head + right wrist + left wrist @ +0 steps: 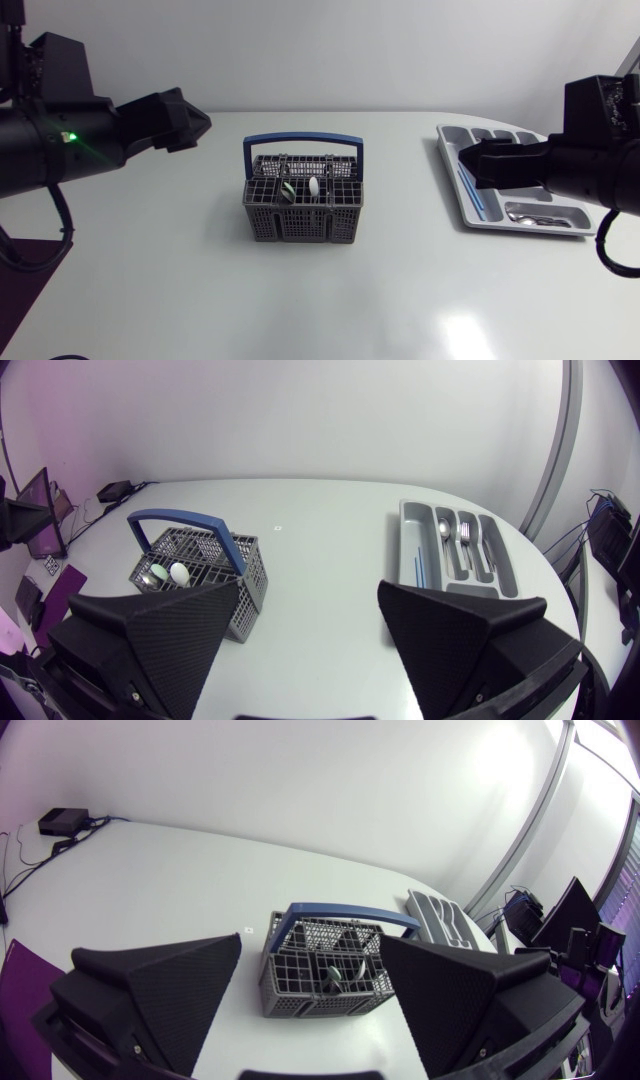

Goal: Unload the cutlery basket into the drawer organizer.

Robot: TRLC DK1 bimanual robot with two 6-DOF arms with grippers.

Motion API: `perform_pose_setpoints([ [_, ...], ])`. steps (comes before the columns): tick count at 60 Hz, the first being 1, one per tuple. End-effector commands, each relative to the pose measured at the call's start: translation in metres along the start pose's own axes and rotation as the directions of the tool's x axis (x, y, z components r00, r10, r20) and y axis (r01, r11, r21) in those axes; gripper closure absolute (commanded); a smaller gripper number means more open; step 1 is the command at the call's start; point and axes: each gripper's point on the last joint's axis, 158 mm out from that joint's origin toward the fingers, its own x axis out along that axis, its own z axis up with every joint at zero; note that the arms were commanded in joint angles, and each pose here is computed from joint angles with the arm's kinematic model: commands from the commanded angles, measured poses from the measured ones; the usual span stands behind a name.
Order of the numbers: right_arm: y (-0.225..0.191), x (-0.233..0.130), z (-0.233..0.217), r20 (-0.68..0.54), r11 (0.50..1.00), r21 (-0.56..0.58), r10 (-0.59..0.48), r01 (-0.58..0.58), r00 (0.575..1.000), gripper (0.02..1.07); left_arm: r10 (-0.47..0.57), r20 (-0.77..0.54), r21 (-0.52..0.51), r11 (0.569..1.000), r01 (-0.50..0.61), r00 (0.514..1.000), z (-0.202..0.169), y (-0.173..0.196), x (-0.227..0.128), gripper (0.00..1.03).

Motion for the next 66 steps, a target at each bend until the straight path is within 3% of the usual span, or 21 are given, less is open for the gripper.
perform_pose_setpoints([
  [1, 0.007, 0.002, 0.0, -0.025, 0.999, 0.038, 0.018, -0.017, 1.0, 0.07, -0.028, -0.023, -0.058, 0.998, 0.026, 0.999, 0.0, -0.015, 0.003, 0.06],
  [15, 0.019, 0.007, -0.009, -0.1, 0.995, 0.083, 0.058, -0.05, 0.993, 0.07, -0.062, -0.195, -0.173, 0.985, 0.028, 0.979, -0.027, -0.033, 0.03, 0.06],
  [40, 0.042, 0.021, -0.029, -0.278, 0.991, 0.121, 0.093, -0.061, 0.956, 0.07, -0.033, -0.324, -0.191, 0.981, -0.032, 0.945, -0.037, -0.045, 0.049, 0.11],
  [50, 0.055, 0.025, -0.046, -0.419, 0.983, 0.177, 0.128, -0.058, 0.899, 0.07, -0.035, -0.448, -0.225, 0.971, -0.074, 0.893, -0.056, -0.047, 0.055, 0.13],
  [56, 0.057, 0.025, -0.047, -0.437, 0.982, 0.18, 0.127, -0.052, 0.89, 0.07, -0.046, -0.473, -0.23, 0.971, -0.072, 0.88, -0.062, -0.051, 0.059, 0.13],
  [60, 0.061, 0.024, -0.049, -0.456, 0.982, 0.184, 0.132, -0.052, 0.88, 0.07, -0.081, -0.496, -0.244, 0.969, -0.049, 0.864, -0.066, -0.059, 0.06, 0.04],
  [66, 0.063, 0.024, -0.054, -0.498, 0.981, 0.188, 0.127, -0.036, 0.858, 0.07, -0.089, -0.534, -0.25, 0.966, -0.057, 0.841, -0.075, -0.061, 0.064, 0.04],
])
